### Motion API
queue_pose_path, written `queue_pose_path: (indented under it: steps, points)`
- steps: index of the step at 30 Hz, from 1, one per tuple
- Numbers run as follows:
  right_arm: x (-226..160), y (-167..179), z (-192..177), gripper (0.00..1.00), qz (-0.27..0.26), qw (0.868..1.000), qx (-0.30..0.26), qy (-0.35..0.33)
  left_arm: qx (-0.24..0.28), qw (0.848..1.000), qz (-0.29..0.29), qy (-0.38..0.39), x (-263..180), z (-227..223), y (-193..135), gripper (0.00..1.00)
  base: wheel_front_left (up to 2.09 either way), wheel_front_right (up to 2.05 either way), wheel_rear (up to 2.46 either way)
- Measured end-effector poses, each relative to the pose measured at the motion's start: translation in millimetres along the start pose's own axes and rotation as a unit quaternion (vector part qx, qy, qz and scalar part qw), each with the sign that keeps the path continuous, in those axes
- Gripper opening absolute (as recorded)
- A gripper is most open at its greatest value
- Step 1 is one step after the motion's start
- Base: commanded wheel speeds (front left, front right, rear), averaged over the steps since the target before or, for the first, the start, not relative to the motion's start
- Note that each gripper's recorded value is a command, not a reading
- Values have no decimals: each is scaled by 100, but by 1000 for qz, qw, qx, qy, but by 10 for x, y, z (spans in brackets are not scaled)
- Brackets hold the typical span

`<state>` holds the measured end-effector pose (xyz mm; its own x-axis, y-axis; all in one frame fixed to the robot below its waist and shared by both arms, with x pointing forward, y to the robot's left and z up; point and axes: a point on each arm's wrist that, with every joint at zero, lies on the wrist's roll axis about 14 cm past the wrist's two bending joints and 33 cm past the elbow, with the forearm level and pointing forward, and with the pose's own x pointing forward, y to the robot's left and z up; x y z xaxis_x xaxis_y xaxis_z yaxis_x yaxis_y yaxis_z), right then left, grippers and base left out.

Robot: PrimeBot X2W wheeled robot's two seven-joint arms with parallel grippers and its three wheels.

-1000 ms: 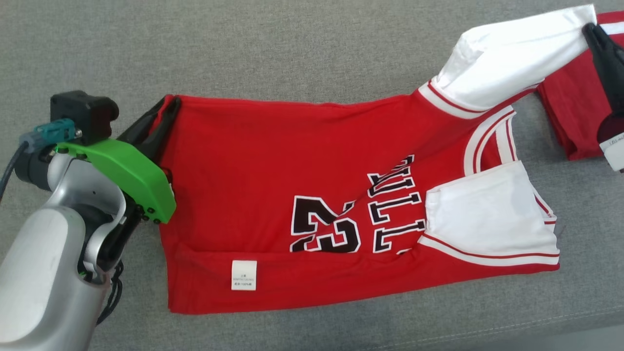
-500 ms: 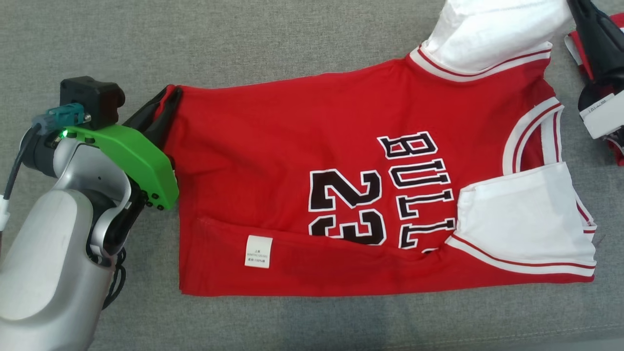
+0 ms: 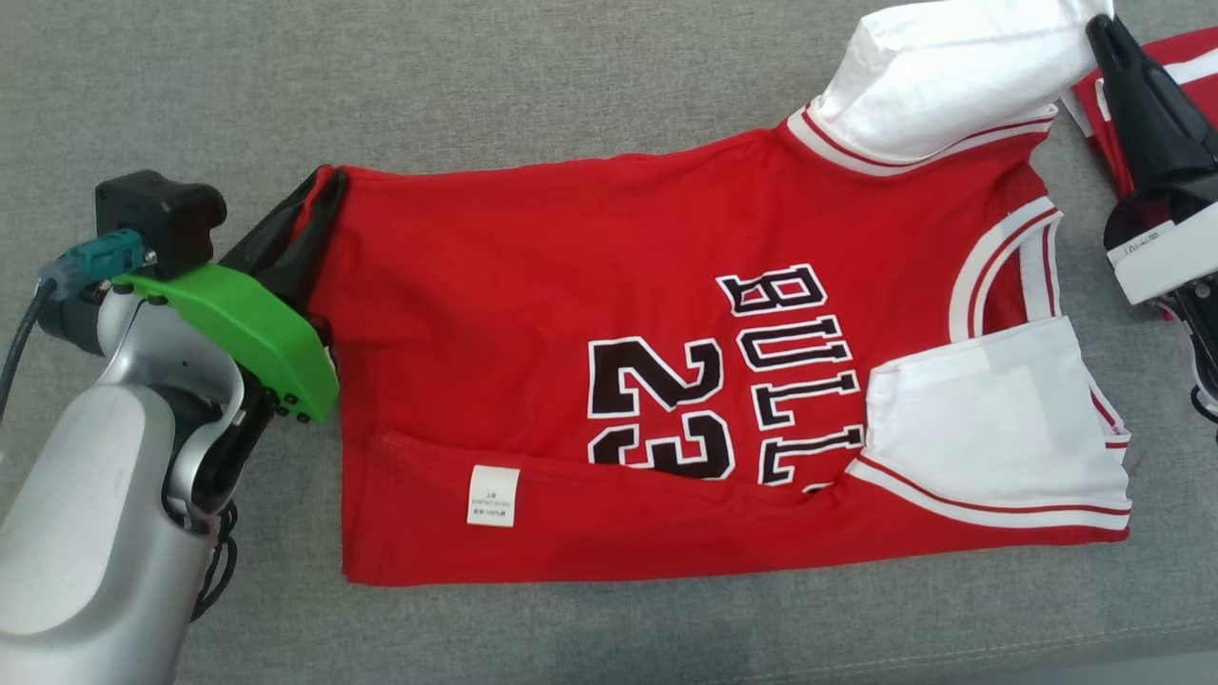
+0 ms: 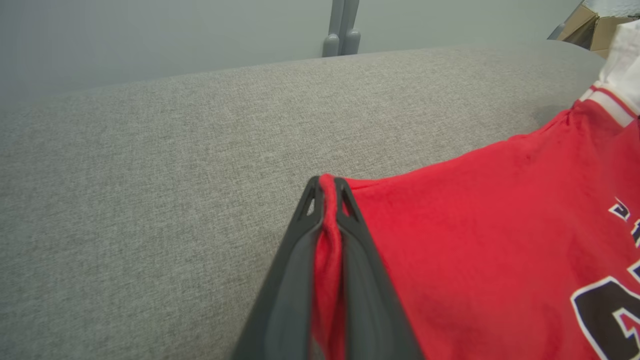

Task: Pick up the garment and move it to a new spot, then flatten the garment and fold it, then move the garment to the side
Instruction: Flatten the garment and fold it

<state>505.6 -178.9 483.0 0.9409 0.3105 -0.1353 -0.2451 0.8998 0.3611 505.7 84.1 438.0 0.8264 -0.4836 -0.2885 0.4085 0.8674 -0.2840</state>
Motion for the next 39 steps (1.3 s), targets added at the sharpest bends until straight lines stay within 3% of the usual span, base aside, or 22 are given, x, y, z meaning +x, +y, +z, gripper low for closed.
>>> queue_pose_path:
  steps: [8, 15, 22, 26, 33, 39]
  points:
    - [-355, -16, -48, 0, -20, 1000, 14, -9, 7, 1000, -28, 0, -108, -121, -175, 0, 0, 0, 0]
    - [-779, 13, -255, 0, -64, 995, 76, -15, 16, 997, -64, -25, -248, -121, -466, 0, 0, 0, 0]
    - [-1166, 118, -544, 0, -97, 986, 139, 2, 12, 998, -47, -36, -439, -227, -354, 0, 0, 0, 0]
    - [-1356, 30, -539, 0, -127, 981, 145, -7, 8, 998, -29, -51, -504, -219, -270, 0, 0, 0, 0]
    - [-1570, -52, -509, 0, -153, 977, 145, -17, 8, 997, -57, -48, -612, -331, -464, 0, 0, 0, 0]
    - [-1698, -28, -670, 0, -154, 979, 132, 14, 18, 996, -85, -11, -747, -568, -656, 0, 0, 0, 0]
